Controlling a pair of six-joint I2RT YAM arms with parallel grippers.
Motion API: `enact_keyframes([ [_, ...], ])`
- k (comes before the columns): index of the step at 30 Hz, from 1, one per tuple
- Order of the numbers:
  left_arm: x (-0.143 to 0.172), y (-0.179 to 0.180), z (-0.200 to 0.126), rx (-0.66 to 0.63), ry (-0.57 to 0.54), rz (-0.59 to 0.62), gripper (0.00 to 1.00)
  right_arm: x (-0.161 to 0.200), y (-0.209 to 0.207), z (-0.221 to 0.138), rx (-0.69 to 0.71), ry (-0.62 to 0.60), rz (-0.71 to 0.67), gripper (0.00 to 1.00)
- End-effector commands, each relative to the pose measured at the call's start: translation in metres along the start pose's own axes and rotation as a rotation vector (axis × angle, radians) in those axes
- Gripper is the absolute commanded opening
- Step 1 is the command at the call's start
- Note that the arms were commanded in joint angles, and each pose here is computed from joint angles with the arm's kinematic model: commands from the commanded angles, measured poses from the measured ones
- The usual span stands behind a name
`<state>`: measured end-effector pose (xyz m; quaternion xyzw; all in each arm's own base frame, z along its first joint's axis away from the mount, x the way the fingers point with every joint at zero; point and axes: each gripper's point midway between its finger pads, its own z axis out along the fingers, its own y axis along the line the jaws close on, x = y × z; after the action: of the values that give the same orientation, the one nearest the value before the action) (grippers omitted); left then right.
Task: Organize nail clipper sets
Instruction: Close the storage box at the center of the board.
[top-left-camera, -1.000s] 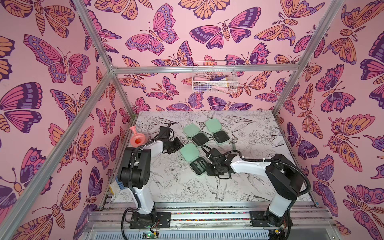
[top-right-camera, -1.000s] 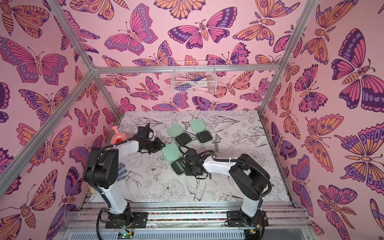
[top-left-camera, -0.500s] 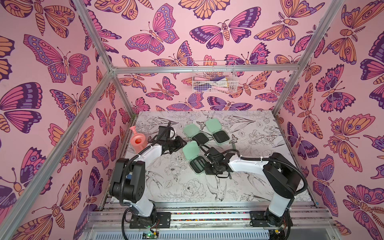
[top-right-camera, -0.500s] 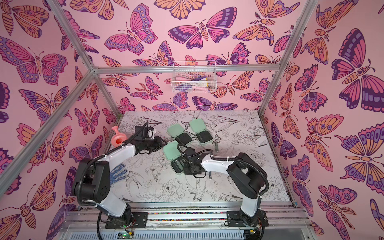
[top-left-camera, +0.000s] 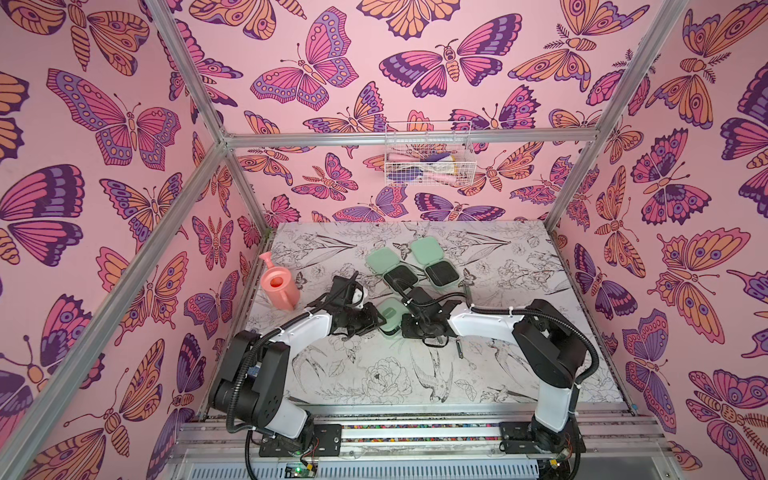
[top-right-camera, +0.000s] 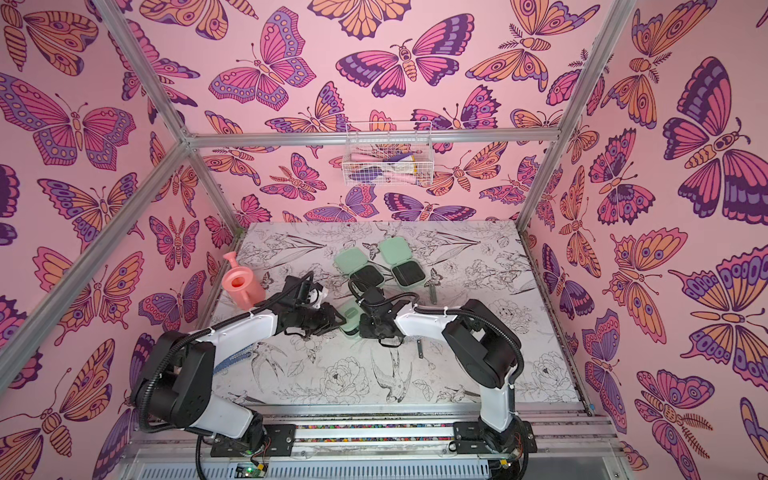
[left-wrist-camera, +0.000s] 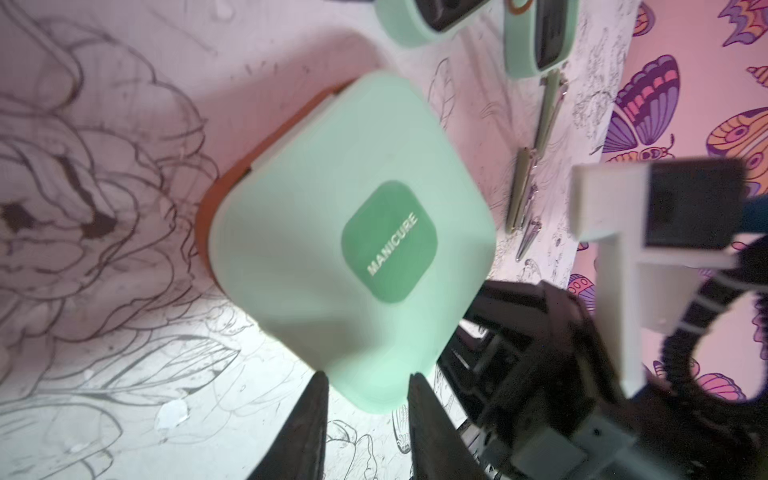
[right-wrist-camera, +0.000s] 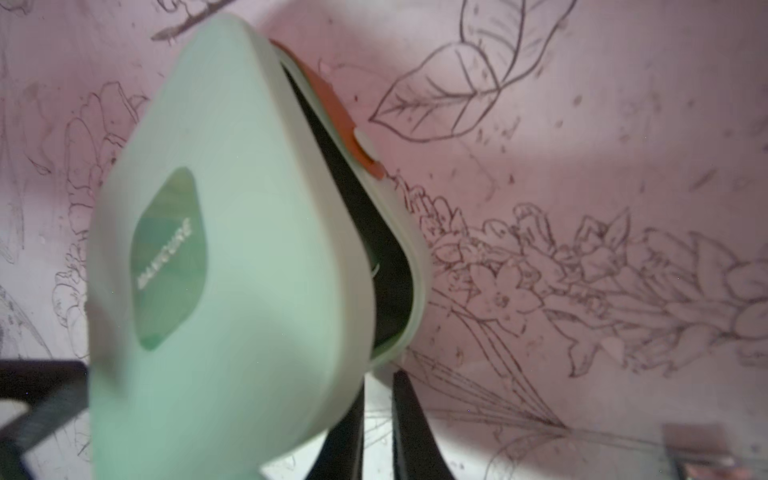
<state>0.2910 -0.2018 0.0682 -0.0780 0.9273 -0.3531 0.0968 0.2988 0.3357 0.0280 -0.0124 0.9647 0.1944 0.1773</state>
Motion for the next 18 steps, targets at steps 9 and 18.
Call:
enact_keyframes([
  [9,-0.002,0.014,0.015,-0.045,-0.012,-0.022,0.34,-0.012,-0.017,-0.011,0.040,-0.050,0.017,0.21],
  [18,-0.003,0.019,0.022,-0.066,0.000,-0.024,0.34,-0.013,-0.007,-0.074,-0.032,-0.088,0.010,0.38],
])
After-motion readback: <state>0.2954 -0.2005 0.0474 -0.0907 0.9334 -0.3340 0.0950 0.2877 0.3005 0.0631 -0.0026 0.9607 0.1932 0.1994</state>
